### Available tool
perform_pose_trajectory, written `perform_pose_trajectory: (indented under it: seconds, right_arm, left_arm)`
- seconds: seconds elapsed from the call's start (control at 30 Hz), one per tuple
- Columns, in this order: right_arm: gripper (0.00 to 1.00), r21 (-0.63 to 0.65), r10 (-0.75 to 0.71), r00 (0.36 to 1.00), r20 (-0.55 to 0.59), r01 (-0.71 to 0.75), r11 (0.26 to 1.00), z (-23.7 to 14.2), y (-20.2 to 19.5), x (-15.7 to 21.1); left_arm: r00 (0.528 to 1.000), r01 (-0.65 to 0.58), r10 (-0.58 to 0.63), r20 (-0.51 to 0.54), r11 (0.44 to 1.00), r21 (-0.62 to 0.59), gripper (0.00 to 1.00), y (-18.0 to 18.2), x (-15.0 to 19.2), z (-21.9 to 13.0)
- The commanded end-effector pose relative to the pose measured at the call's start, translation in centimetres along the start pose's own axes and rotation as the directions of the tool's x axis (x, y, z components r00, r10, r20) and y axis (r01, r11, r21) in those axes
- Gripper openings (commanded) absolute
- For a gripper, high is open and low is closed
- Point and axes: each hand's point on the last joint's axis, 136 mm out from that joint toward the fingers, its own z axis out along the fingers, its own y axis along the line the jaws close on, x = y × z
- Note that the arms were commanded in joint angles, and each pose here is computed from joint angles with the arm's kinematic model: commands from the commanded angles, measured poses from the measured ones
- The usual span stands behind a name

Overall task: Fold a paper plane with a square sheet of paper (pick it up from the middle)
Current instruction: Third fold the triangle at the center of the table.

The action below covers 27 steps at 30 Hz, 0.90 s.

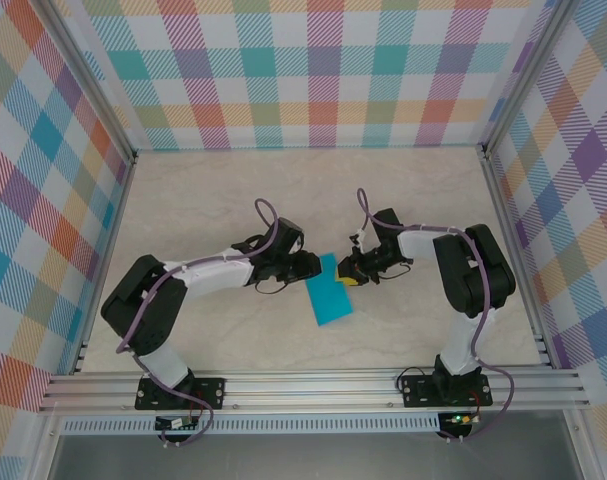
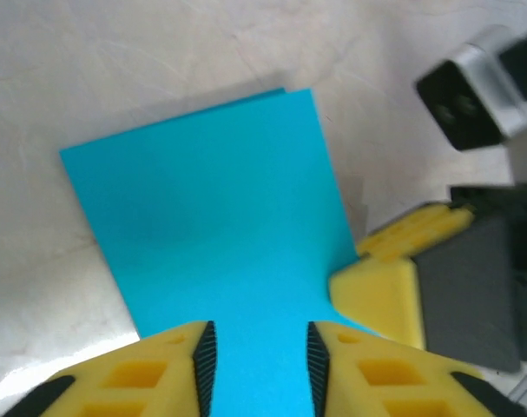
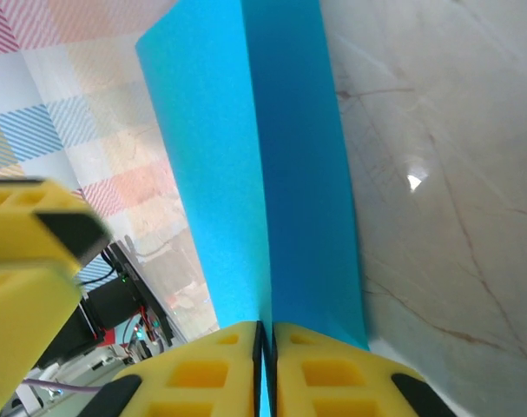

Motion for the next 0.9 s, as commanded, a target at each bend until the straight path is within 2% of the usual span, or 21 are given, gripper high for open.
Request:
perform_pose_trajectory:
  seconds: [0.0,0.17,0.43,0.5,0.73,0.8,0.87]
  right_arm:
    - [0.10,-0.018,0.049,0.998,0.034,-0.049,0.999,-0.3,0.1,-0.2]
    - [0.09,0.001,0.126,0.988,0.089,-0.126,0.992,-1.1,0.1,0.2]
    - [0.12,-0.002,0.210,0.965,0.159,-0.212,0.977,-2.1,0.0,0.9]
    - [0.13,-0.001,0.212,0.965,0.154,-0.214,0.977,-2.0,0.0,1.1]
    - [0.16,0.003,0.202,0.972,0.122,-0.203,0.979,-1.7,0.0,1.0]
    - [0.17,-0.002,0.194,0.974,0.117,-0.195,0.981,-1.7,0.2,0.9]
    - [0.17,0.001,0.190,0.975,0.118,-0.191,0.982,-1.8,0.3,0.8]
  left_arm:
    - [0.992,-0.120,0.120,0.046,0.993,-0.015,0.43,-1.1,1.2,-1.7]
    - [0.933,-0.352,0.356,0.061,0.934,-0.067,0.60,-3.3,4.7,-3.5]
    - [0.823,-0.557,0.568,0.030,0.815,-0.158,0.69,-4.9,9.1,-2.7]
    - [0.777,-0.618,0.629,-0.019,0.756,-0.215,0.70,-4.6,10.2,-2.0]
    - [0.584,-0.759,0.803,-0.120,0.487,-0.433,0.71,-5.1,12.0,0.3]
    - [0.550,-0.753,0.826,-0.128,0.424,-0.503,0.72,-5.1,11.8,0.3]
    - [0.532,-0.735,0.838,-0.121,0.385,-0.558,0.73,-5.2,11.3,0.1]
